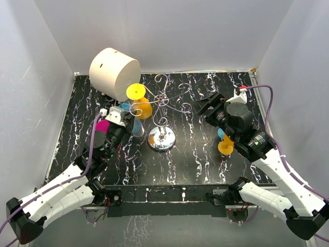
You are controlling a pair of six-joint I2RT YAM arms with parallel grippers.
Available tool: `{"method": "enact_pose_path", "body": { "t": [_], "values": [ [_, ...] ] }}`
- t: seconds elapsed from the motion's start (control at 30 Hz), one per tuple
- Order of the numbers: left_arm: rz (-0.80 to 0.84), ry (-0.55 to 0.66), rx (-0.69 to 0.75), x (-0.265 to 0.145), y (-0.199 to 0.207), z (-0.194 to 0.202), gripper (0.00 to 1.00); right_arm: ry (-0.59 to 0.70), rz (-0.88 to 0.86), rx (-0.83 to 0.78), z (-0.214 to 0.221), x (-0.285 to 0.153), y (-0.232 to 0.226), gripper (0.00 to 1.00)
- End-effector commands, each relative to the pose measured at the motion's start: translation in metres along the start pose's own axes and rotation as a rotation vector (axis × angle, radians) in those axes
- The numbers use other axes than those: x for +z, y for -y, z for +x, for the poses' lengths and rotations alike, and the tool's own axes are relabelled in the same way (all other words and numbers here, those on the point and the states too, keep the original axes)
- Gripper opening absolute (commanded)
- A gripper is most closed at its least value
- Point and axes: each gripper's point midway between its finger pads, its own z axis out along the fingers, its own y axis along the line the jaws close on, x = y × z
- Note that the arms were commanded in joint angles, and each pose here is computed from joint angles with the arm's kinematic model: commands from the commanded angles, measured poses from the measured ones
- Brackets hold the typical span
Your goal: Place the wine glass upside down on the wine glass rack
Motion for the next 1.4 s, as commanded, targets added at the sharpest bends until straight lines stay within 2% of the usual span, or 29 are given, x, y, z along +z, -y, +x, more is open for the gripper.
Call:
{"method": "enact_pose_path", "body": {
  "t": [0.0, 0.37, 0.77, 1.1, 1.2, 1.3, 1.37],
  "values": [
    [-0.005, 0.061, -0.031, -0.006, -0.003, -0.017, 0.00, 0.040, -0.062, 0.023, -0.014, -0.001, -0.019, 0.70],
    [0.106, 0.048, 0.009, -0.018, 0.011, -0.014, 0.00, 0.033, -0.061, 0.032, -0.011, -0.001, -0.018, 0.69],
    [0.229, -0.054, 0.089, -0.011, 0.034, 0.011, 0.00, 0.035, -0.062, 0.039, -0.012, -0.002, -0.018, 0.69],
    [0.211, -0.099, 0.091, -0.005, 0.033, 0.022, 0.00, 0.045, -0.062, 0.044, -0.015, -0.006, -0.018, 0.69],
    [0.200, -0.102, 0.082, -0.006, 0.031, 0.023, 0.10, 0.046, -0.063, 0.045, -0.015, -0.006, -0.018, 0.69],
    [0.192, -0.112, 0.062, -0.009, 0.030, 0.022, 0.26, 0.044, -0.063, 0.045, -0.015, -0.006, -0.018, 0.69],
    [0.198, -0.104, 0.046, -0.012, 0.031, 0.017, 0.40, 0.042, -0.059, 0.044, -0.014, -0.006, -0.018, 0.69]
  ]
}}
